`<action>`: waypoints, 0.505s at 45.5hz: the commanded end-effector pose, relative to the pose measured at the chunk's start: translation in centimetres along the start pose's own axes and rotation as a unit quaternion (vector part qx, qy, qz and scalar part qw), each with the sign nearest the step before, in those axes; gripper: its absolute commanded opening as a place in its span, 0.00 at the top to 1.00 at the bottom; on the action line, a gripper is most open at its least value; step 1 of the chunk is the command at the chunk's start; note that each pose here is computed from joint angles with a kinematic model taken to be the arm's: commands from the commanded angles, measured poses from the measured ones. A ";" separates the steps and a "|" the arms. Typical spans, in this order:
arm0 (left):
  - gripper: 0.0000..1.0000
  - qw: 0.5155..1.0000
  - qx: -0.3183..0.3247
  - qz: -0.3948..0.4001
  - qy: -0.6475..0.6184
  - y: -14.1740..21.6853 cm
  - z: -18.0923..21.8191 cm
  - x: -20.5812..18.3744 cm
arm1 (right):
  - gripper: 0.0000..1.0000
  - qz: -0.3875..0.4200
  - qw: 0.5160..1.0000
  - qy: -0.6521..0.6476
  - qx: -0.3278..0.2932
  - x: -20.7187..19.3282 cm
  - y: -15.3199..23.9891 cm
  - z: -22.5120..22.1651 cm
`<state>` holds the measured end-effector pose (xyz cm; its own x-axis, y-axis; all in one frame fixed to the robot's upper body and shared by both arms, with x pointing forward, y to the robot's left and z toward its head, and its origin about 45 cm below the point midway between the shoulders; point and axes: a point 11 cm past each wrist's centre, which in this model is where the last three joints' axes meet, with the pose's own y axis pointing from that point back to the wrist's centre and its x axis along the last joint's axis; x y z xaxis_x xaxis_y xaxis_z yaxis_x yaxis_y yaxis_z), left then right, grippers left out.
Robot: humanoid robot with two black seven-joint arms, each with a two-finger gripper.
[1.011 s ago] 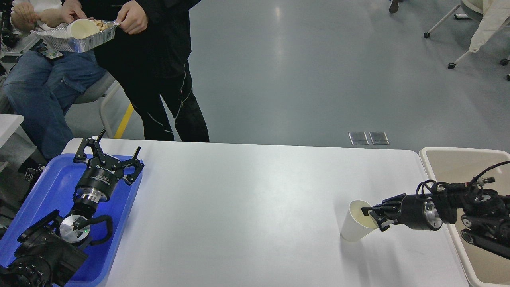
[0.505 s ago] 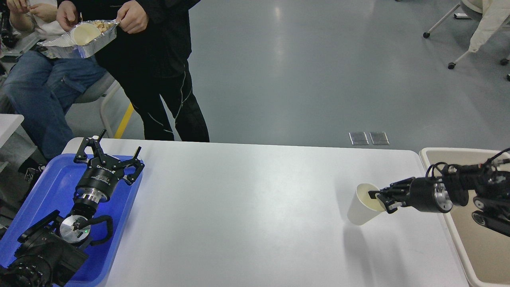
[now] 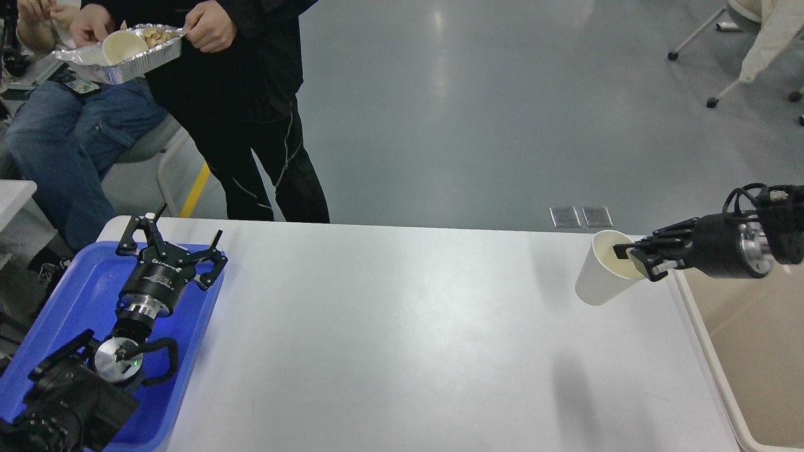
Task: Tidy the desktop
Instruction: 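Lift the cup with the right gripper and carry it over the beige bin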
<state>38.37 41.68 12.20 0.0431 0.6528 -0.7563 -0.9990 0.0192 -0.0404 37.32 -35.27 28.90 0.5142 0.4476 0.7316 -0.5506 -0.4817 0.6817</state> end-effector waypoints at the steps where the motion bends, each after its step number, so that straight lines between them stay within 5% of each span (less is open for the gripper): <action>1: 0.00 1.000 0.000 0.000 0.000 0.0 0.0 0.0 | 1.00 0.013 1.000 0.020 -0.008 3.9 2.7 -0.4; 23: 0.00 1.000 0.000 0.000 0.000 0.0 0.0 0.0 | 1.00 0.021 0.999 0.034 -0.024 7.3 5.3 -0.5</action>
<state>38.36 41.69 12.20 0.0429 0.6526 -0.7565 -0.9990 0.0188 -0.0404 37.76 -34.30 36.39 0.4542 0.4746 0.7540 -0.5925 -0.4711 0.6535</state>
